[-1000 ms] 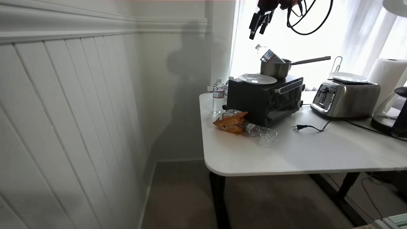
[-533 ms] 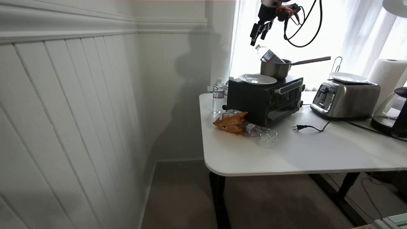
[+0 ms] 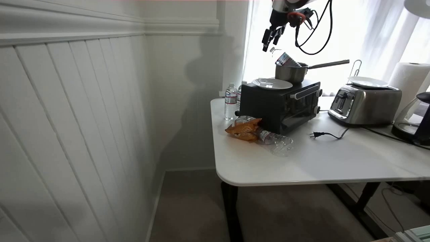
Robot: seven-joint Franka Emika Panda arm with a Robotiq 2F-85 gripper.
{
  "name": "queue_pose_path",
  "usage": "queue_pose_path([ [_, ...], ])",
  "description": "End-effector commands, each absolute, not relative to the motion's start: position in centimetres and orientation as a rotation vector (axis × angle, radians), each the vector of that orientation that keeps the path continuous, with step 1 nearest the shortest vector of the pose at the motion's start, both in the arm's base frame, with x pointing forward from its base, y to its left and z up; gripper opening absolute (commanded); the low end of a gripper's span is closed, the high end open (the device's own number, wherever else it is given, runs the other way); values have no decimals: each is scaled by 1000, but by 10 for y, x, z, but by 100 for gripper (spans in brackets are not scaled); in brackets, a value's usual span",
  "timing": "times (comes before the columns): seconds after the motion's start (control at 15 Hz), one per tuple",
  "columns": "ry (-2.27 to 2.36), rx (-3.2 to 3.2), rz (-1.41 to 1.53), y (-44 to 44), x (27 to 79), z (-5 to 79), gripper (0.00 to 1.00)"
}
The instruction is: Remove the water bottle from the pot.
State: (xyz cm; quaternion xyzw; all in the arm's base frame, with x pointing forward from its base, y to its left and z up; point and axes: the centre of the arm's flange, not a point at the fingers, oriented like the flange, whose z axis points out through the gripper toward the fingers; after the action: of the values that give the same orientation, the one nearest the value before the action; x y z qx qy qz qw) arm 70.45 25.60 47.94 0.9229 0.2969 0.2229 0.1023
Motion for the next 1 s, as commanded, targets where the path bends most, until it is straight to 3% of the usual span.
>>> queue_pose_path([
  [0.0, 861, 2681, 632, 261, 716, 483, 81],
  [0.07, 854, 2679, 621, 260, 717, 483, 70],
  [0.2, 851, 2674, 597, 258, 718, 483, 59],
  [0.33, 844, 2663, 575, 257, 718, 484, 41],
  [0.67, 842, 2670, 512, 259, 715, 486, 6],
  [0.93, 783, 2678, 576, 260, 716, 510, 8],
])
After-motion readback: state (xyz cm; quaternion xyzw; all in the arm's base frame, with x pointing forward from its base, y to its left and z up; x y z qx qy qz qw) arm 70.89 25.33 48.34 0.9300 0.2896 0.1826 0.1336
